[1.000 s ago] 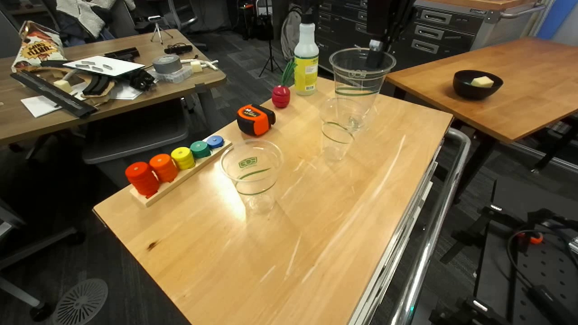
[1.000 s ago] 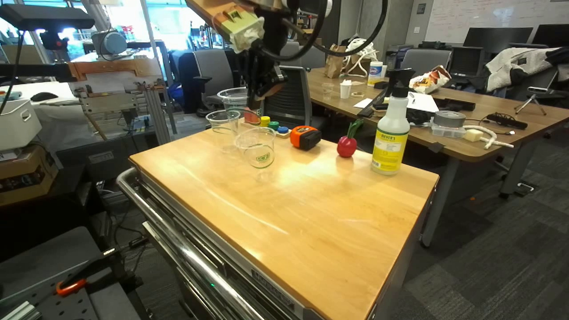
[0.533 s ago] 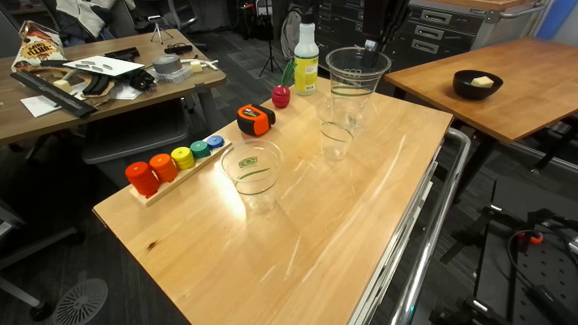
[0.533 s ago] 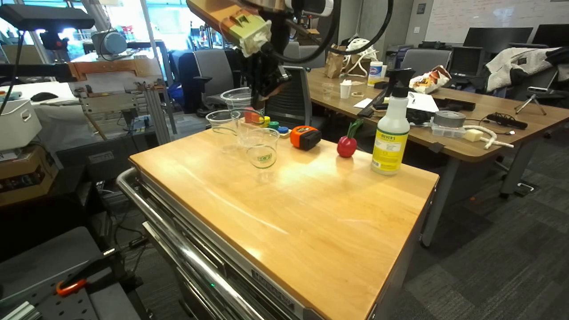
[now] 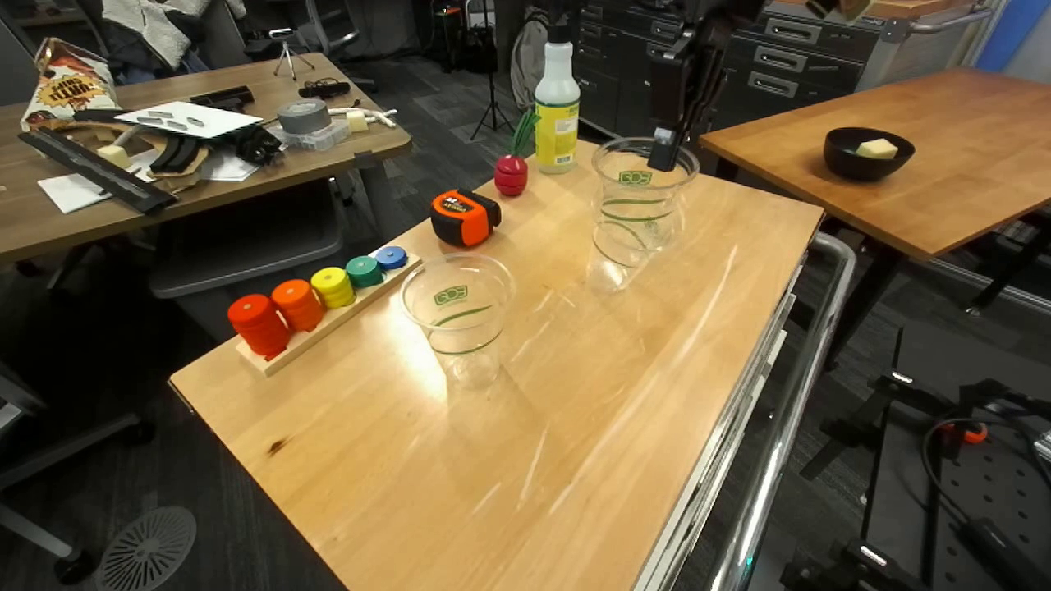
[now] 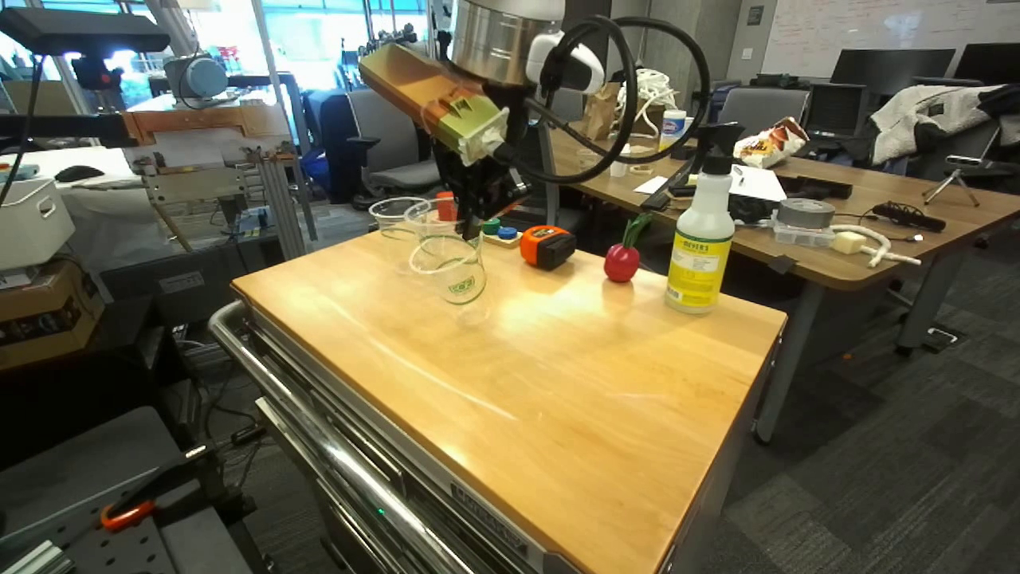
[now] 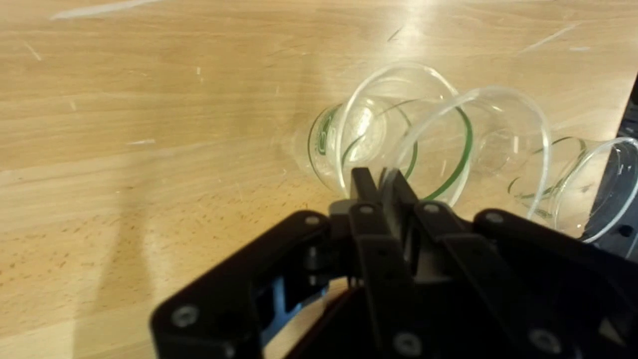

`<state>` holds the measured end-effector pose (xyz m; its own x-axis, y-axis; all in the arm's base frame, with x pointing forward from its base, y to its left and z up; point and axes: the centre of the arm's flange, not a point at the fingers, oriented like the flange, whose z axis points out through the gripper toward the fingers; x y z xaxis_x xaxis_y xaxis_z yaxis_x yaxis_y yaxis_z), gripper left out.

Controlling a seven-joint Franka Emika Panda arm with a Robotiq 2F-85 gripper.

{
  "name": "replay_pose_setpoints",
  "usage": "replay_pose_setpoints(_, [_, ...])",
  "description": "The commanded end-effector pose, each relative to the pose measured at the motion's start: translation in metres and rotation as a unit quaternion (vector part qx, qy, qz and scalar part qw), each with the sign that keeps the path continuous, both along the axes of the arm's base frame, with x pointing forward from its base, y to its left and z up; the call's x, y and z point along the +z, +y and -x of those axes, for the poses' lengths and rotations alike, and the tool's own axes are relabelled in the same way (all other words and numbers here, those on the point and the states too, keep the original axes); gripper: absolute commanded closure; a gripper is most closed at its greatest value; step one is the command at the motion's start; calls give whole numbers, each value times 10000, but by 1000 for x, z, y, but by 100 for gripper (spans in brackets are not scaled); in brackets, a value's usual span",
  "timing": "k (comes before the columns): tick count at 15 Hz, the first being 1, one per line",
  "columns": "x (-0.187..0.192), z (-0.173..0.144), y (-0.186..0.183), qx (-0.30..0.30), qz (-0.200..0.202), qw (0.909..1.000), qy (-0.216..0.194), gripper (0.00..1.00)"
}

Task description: Stack up the cups

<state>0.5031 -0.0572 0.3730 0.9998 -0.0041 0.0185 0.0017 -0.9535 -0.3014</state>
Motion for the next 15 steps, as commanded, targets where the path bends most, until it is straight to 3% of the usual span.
replay_pose_setpoints(1, [5,-12,-2,69,71,9997,-235,56])
replay_pose_setpoints(5, [25,-17,-2,75,223,9988,-435,26])
replay_pose_setpoints(8, [29,-19,-2,136,464,9983,-311,4])
replay_pose_setpoints(9, [27,-20,-2,179,487,9984,-236,0])
replay_pose_setpoints(15, [-10,-27,7,560,990,9927,390,0])
